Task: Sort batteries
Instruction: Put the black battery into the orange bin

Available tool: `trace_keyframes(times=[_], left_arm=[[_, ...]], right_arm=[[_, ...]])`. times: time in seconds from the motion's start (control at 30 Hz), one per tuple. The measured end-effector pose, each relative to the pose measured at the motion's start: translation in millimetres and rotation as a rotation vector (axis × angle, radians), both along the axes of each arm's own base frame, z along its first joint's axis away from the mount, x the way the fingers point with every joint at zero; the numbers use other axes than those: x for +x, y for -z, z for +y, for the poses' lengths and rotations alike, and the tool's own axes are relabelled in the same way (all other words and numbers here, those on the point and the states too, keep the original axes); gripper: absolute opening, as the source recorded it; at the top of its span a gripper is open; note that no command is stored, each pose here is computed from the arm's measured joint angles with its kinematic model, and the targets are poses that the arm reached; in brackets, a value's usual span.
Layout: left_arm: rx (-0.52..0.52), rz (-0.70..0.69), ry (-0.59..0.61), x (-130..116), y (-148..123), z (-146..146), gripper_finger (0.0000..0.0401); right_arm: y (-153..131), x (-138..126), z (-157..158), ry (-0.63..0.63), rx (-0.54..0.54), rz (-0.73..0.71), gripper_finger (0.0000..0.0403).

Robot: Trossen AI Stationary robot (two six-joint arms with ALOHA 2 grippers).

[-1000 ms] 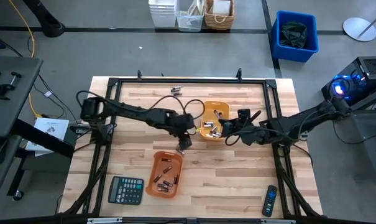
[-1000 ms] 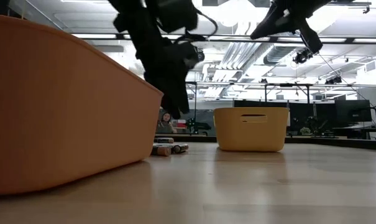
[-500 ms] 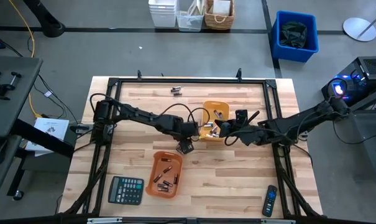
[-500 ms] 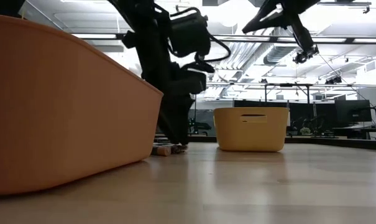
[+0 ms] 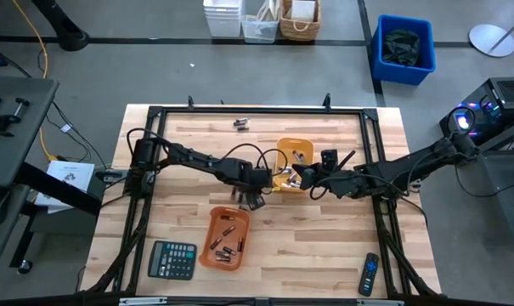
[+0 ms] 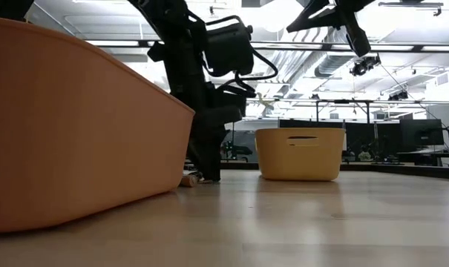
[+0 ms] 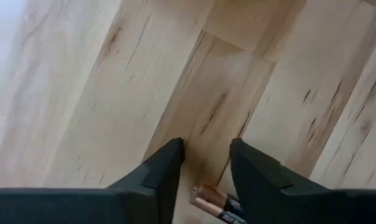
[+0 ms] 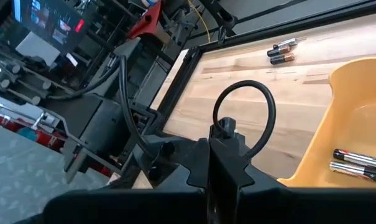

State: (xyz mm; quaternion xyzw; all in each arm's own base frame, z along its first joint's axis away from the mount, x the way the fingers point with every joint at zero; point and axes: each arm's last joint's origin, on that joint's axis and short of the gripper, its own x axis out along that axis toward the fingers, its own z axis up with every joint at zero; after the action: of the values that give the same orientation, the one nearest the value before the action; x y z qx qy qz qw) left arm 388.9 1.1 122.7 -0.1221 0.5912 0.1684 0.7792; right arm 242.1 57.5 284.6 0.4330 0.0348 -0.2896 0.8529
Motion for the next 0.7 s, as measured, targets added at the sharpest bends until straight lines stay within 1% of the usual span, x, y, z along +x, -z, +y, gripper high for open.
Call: trace_keyframes(times=[0.1,0.2,0.27,0.33,0.4,0.5,0.63,0.7], left_arm=[[0.032,-0.028,0.049,-2,-14,5,0.0098],[0.084,-0.027,0.067,-12,-38,18,0.0093],[0.122,-0.028,0.039,-22,-58,29,0.0099],[0.122,0.003,-0.029,-37,-66,38,0.0111],[0.104,0.021,-0.104,-53,-66,43,0.0126],[0.069,0.004,-0.21,-77,-65,42,0.0154],[-0.033,0.068,-0.321,-108,-46,30,0.0191],[-0.066,0.069,-0.357,-118,-43,22,0.0207]], right_arm=[[0,0,0,-0.001,-0.002,0.001,0.0],[0,0,0,-0.005,-0.009,0.006,0.0],[0,0,0,-0.009,-0.013,0.009,0.0],[0,0,0,-0.011,-0.014,0.01,0.0],[0,0,0,-0.012,-0.014,0.011,0.0],[0,0,0,-0.012,-0.015,0.013,0.0],[1,0,0,-0.012,-0.018,0.018,0.0],[1,0,0,-0.013,-0.02,0.021,0.0]])
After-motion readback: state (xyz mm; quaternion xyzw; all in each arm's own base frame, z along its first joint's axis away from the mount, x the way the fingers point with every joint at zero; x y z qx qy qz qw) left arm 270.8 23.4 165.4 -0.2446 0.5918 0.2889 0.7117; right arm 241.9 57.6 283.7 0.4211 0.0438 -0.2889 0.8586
